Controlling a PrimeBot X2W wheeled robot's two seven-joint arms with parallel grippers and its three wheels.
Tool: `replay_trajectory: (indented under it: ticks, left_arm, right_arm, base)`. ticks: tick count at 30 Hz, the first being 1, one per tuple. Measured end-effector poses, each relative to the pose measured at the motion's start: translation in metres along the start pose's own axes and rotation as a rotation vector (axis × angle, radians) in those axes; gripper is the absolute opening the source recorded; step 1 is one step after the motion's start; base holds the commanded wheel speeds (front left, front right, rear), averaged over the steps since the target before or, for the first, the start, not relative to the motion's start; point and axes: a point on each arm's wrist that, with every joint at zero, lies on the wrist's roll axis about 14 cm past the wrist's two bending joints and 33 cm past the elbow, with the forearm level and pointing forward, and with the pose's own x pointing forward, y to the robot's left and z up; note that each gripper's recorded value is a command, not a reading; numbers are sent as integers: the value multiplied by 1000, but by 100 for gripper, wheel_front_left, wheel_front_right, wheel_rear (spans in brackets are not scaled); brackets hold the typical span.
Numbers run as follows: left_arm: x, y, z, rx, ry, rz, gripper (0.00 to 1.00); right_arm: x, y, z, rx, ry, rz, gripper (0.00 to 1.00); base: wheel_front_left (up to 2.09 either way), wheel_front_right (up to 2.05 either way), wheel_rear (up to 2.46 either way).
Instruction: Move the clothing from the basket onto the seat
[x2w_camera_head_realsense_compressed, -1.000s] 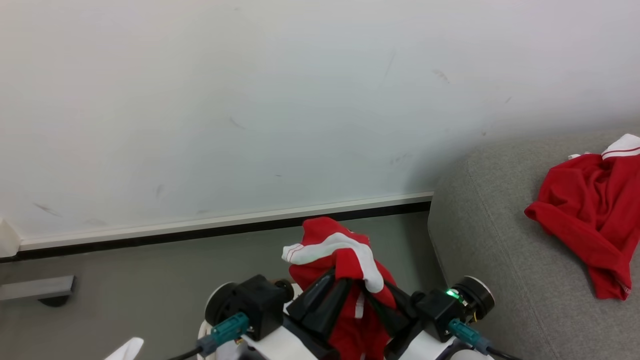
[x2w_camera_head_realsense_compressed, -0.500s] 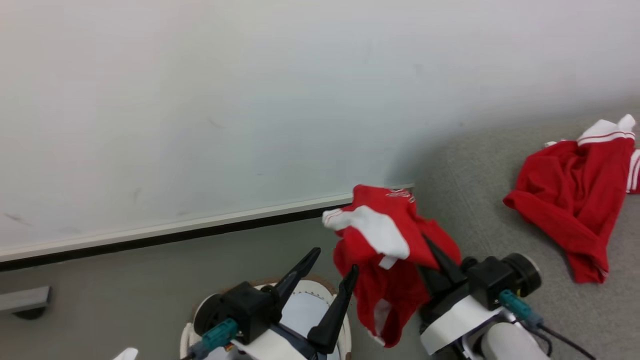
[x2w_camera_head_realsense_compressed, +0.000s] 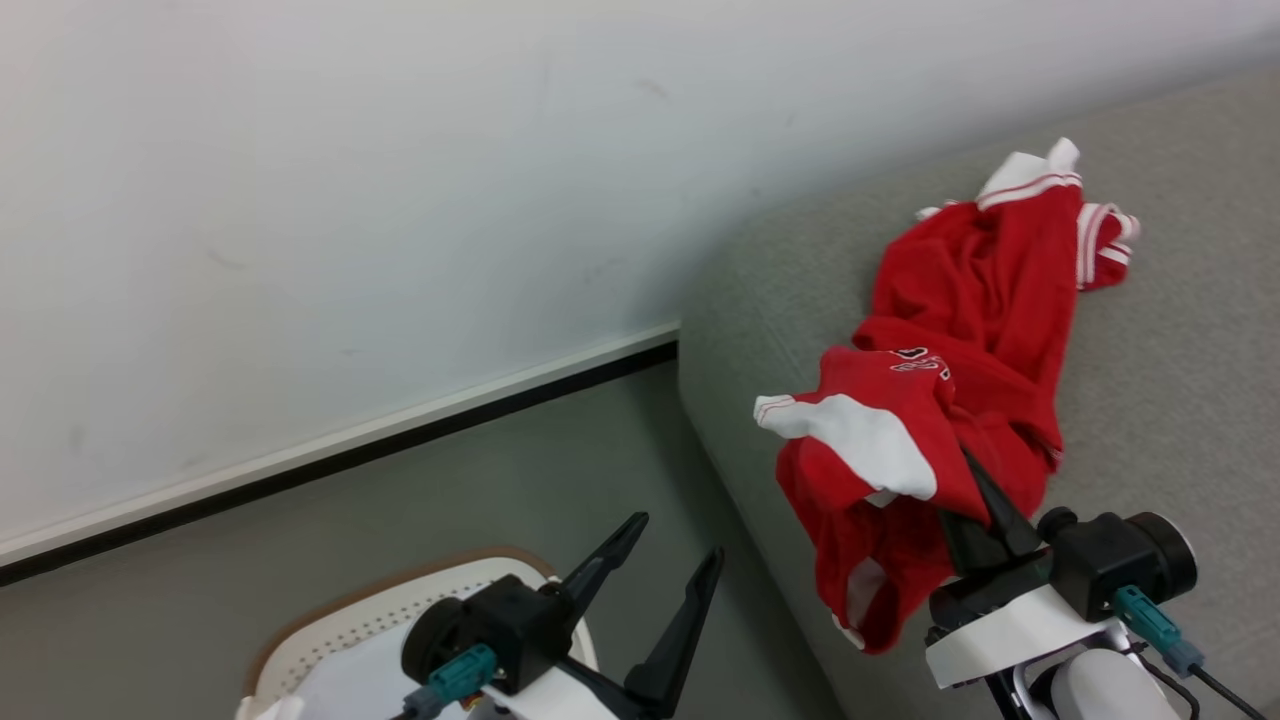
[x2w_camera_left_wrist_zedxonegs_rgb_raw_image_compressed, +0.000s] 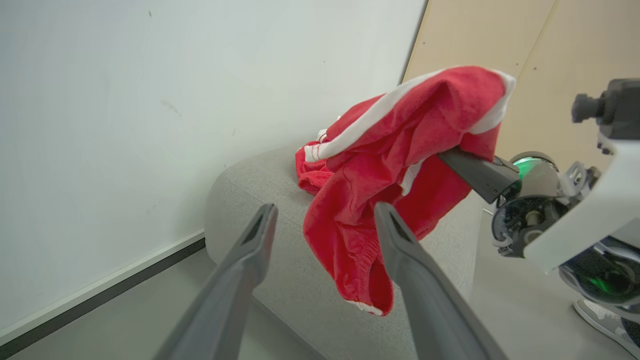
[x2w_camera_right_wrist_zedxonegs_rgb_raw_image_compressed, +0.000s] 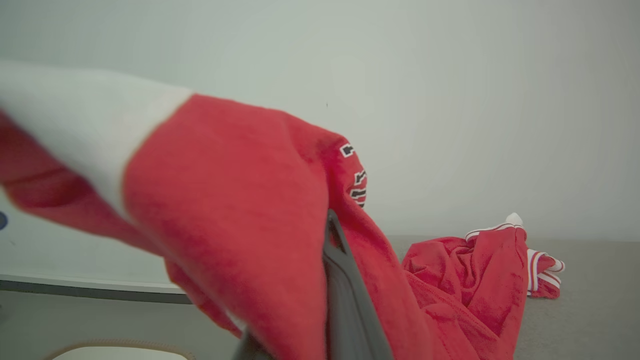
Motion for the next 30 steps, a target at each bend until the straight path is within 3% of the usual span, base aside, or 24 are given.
replay_trajectory:
  ticks: [7,13,18,23,27,30]
  left_arm:
    - [19,-15,-12,-28,16,-85,100]
    - [28,-5,-23,-38,28,-107,100]
    - [39,24,-24,-36,4,-77,100]
    - [49,58,-36,-35,-4,-44,100]
    - [50,91,-53,-58,5,15,100]
    - [45,112,-66,-72,16,62,100]
  right_arm:
    - [-16,-34,-3,-22,17,-112,0]
    - [-5,-52,-10,-37,35,-165,0]
    - [34,-77,12,-110,-41,-206,0]
    - [94,-109,42,-269,-126,-231,0]
    - [142,-156,76,-416,-176,-300,0]
    - [170,-190,102,-461,-200,-388,0]
  base:
    - [0,0,0]
    - [0,0,0]
    - [0,0,0]
    - [0,0,0]
    - [0,0,0]
    - [0,0,0]
